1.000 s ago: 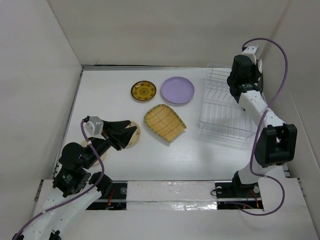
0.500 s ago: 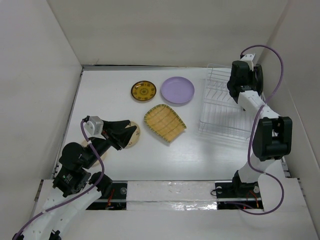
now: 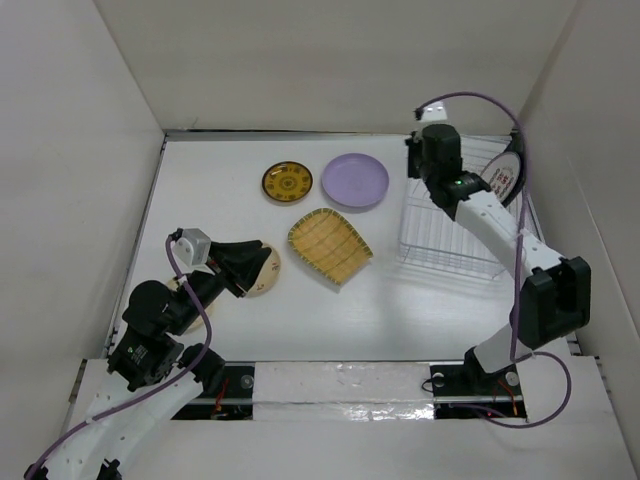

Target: Load the plates into the dish rack

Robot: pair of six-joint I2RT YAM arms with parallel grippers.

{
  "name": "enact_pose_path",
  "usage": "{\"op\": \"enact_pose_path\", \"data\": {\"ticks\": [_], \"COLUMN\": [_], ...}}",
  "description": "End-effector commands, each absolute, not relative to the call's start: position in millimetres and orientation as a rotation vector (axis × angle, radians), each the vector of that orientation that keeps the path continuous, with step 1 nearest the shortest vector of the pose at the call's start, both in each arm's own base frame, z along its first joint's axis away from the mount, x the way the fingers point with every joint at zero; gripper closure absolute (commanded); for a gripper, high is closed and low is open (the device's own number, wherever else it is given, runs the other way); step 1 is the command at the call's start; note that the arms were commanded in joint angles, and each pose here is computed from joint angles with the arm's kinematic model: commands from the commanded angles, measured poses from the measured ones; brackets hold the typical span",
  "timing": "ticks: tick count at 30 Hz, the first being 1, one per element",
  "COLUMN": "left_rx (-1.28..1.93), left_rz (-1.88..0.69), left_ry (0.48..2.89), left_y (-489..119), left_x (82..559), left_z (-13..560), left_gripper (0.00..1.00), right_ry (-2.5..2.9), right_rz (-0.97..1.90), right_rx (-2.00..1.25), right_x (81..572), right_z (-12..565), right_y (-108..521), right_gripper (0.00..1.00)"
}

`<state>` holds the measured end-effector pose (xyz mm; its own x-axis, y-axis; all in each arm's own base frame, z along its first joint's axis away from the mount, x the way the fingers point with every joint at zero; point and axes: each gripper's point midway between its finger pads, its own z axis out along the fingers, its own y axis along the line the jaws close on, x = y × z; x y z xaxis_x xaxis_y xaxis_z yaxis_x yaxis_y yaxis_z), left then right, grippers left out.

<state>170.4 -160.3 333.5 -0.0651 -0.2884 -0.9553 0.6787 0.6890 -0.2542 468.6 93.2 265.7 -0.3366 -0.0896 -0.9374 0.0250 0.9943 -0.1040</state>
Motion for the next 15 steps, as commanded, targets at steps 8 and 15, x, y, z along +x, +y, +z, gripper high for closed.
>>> {"op": "enact_pose_path", "data": {"ticks": [8,15], "left_rx": [0.330,0.331], "left_rz": [-0.791,-0.795], "left_ry": [1.432,1.429], "left_y": [-159,-160], "left_x": [178,178], "left_z": [333,334], "left_gripper": [0.88,0.87], "right_ry": [2.200,2.323], "right_rz": [0.340,0.452], "right_rx": [-0.494,-0.578], "right_x": [438,415], "right_z": [139,91], "right_y": [269,286], "right_gripper": [0.43,0.35]}}
